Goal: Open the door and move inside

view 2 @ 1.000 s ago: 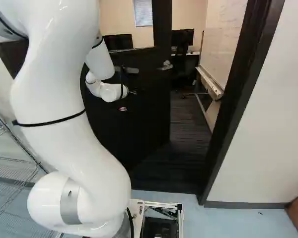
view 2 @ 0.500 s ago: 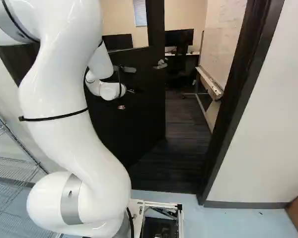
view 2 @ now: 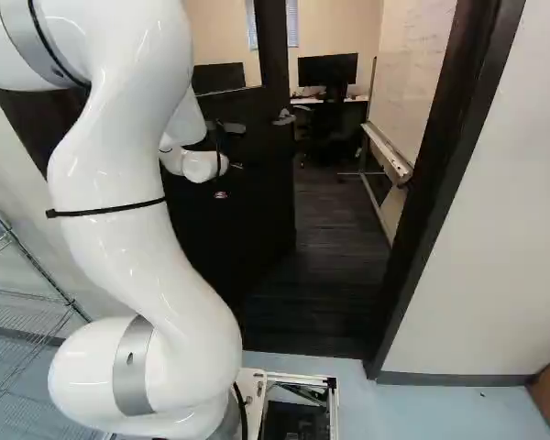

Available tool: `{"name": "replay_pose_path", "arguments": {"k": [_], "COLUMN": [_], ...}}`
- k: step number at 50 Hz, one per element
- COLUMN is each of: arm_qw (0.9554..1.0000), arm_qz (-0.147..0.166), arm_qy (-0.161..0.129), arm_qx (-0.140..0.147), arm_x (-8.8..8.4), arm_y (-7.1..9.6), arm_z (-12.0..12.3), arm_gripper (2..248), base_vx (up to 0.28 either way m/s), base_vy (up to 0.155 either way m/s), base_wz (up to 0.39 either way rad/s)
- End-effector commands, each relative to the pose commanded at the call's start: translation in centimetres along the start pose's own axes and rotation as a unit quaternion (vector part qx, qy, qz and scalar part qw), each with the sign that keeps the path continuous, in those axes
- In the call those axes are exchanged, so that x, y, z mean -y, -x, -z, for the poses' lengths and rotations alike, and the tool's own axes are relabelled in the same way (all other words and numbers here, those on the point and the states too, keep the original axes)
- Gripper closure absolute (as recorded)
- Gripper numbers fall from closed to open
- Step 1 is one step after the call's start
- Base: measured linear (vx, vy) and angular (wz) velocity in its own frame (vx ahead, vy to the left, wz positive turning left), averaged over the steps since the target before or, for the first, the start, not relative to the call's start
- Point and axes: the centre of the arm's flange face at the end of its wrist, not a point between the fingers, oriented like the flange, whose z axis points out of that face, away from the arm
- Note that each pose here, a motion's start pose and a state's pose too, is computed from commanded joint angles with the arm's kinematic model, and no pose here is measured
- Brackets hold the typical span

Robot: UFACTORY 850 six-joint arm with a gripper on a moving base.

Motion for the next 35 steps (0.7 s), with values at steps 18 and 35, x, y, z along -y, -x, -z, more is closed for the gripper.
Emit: {"name": "replay_pose_path", "arguments": {"k": [18, 35], "arm_qw": [0.9999, 0.9997], "arm_qz": [0.002, 0.004], "arm_qy": [-0.011, -0.021], "arm_qx": [-0.004, -0.008], "arm_x": [1.6, 3.2], "arm_y": [-0.1, -0.1], "arm_z": [-1.8, -3.3], "arm_gripper": [3, 3], "base_vx": [0.000, 0.000], "base_vy": [0.000, 0.000], "base_wz": [0.000, 0.000]}}
